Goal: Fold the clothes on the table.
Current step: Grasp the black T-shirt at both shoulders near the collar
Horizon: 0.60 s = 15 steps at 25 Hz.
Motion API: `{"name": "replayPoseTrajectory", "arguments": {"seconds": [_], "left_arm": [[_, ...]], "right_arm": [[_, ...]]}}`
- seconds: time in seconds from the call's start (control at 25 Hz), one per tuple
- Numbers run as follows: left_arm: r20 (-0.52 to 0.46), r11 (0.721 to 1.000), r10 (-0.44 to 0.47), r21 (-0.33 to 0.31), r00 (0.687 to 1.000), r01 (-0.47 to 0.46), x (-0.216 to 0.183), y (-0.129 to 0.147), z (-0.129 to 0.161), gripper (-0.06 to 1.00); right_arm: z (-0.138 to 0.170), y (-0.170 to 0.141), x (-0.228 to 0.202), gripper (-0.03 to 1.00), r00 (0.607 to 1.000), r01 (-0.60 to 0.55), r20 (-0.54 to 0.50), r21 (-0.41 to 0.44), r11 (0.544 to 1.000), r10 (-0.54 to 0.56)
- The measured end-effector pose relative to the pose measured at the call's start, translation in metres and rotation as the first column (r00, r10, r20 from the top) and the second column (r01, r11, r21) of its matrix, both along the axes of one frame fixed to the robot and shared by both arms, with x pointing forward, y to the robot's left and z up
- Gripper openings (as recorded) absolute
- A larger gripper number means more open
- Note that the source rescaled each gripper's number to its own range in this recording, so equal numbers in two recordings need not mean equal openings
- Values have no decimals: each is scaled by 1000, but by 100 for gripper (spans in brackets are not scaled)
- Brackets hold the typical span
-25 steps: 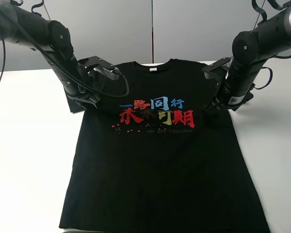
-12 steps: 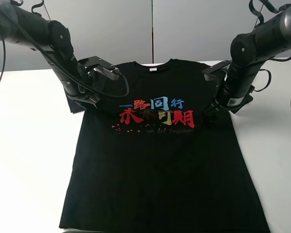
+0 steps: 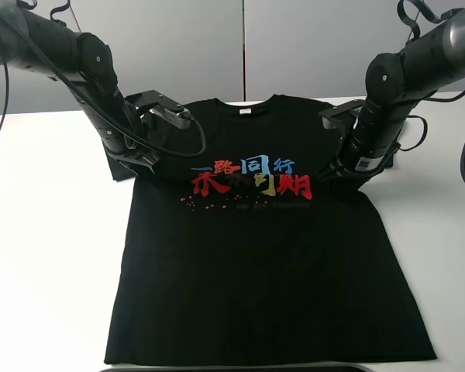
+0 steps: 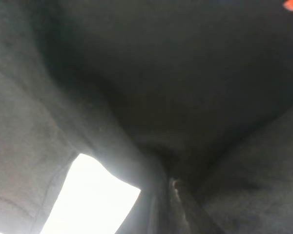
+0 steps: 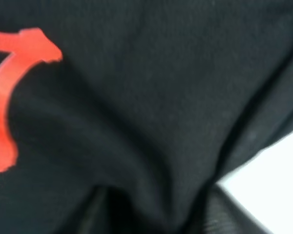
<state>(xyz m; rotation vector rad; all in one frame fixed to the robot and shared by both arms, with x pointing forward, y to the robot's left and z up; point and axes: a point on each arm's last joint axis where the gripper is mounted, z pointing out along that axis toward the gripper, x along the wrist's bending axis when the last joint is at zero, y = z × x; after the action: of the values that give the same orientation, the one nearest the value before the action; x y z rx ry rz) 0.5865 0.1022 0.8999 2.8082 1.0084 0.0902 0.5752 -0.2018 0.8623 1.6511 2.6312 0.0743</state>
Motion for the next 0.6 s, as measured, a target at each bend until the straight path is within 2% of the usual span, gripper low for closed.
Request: {"name": "replayPoseTrajectory", "arguments": {"seconds": [0.08, 0.16, 0.36, 0.6], "left_arm": [[-1, 1000, 1, -1, 1000, -1, 0, 0, 0, 0], [-1, 1000, 1, -1, 1000, -1, 0, 0, 0, 0], [-2, 1000, 2, -3, 1000, -2, 0, 0, 0, 0], [7, 1000, 4, -12, 1000, -4, 0, -1, 3, 0]], "right_arm": [[0, 1, 0, 11, 1000, 9, 1, 8, 1000, -9], [0, 1, 0, 1, 1000, 20, 4, 11, 1000, -20], [1, 1, 1, 1, 999, 30, 11, 11, 999, -30], [14, -3, 3, 0, 997, 15, 79, -15, 1000, -14]]}}
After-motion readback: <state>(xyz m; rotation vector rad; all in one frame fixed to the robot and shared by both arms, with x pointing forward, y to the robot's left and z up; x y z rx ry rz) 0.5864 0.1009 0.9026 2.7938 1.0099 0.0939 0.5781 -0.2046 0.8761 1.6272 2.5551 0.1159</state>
